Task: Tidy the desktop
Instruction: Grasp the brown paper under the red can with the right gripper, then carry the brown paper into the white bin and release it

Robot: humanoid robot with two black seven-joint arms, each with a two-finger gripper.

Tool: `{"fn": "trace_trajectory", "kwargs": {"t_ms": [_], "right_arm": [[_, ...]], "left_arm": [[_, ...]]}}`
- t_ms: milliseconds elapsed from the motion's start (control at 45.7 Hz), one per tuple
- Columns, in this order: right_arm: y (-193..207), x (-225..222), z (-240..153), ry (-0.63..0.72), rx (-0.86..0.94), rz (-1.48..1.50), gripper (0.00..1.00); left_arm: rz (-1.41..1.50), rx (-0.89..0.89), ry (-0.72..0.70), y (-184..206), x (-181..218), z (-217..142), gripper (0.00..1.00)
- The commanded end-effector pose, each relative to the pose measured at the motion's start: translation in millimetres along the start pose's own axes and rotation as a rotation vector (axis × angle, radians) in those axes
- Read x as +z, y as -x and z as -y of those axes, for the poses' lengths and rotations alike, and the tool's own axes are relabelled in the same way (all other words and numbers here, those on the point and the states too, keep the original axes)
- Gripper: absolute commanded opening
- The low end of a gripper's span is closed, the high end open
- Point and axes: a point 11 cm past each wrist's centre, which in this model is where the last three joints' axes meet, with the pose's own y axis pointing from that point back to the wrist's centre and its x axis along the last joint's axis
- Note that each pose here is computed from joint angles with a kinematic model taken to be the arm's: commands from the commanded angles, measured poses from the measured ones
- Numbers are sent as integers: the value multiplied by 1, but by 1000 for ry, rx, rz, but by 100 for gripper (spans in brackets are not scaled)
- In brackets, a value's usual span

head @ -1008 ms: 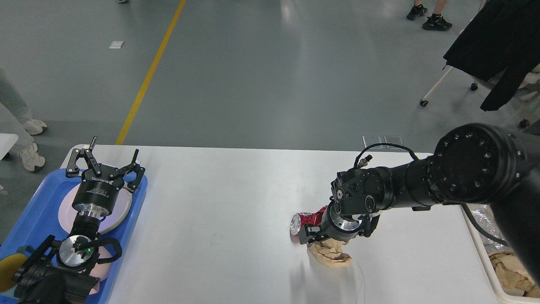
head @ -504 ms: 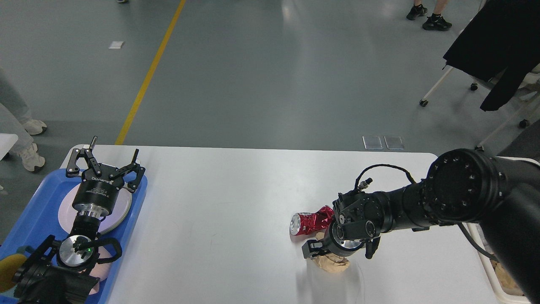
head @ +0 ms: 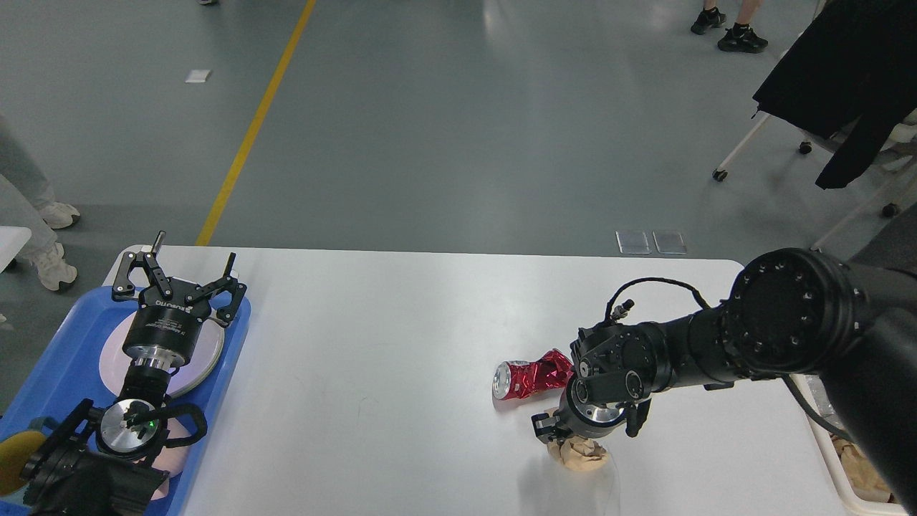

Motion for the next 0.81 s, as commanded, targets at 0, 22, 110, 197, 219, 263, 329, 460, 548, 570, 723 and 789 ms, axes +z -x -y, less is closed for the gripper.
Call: {"fn": "trace_trajectory", "kwargs": {"t_ms": [0, 22, 110, 197, 219, 263, 329, 460, 548, 570, 723, 789], "right_arm": [[-2, 2, -5, -7, -27, 4, 0], [-2, 3, -5, -6, -29, 7, 0], [-3, 5, -9, -9, -37, 15, 0], [-6, 12, -20, -6, -56, 21, 0], [-6, 14, -23, -6, -61, 28, 0], [-8, 21, -32, -11, -65, 53, 0], [-11, 31, -48, -15, -65, 95, 0], [-15, 46, -85, -21, -57, 156, 0], [-18, 46, -114, -45, -50, 181, 0], [-19, 46, -122, -49, -49, 183, 0], [-28, 54, -189, -127, -44, 234, 0], [-27, 64, -218, -111, -41, 245, 0]], "left_arm": [[0, 1, 0, 0, 0, 0, 97], [0, 1, 0, 0, 0, 0, 97], [0, 1, 1, 0, 0, 0, 97], [0, -1, 0, 0, 0, 0, 97], [0, 1, 1, 0, 0, 0, 97], [0, -1, 0, 0, 0, 0, 97], [0, -1, 0, 0, 0, 0, 97], [0, 1, 0, 0, 0, 0, 97], [0, 1, 0, 0, 0, 0, 97], [0, 1, 0, 0, 0, 0, 97], [0, -1, 0, 0, 0, 0, 97], [0, 1, 0, 0, 0, 0, 97]]}}
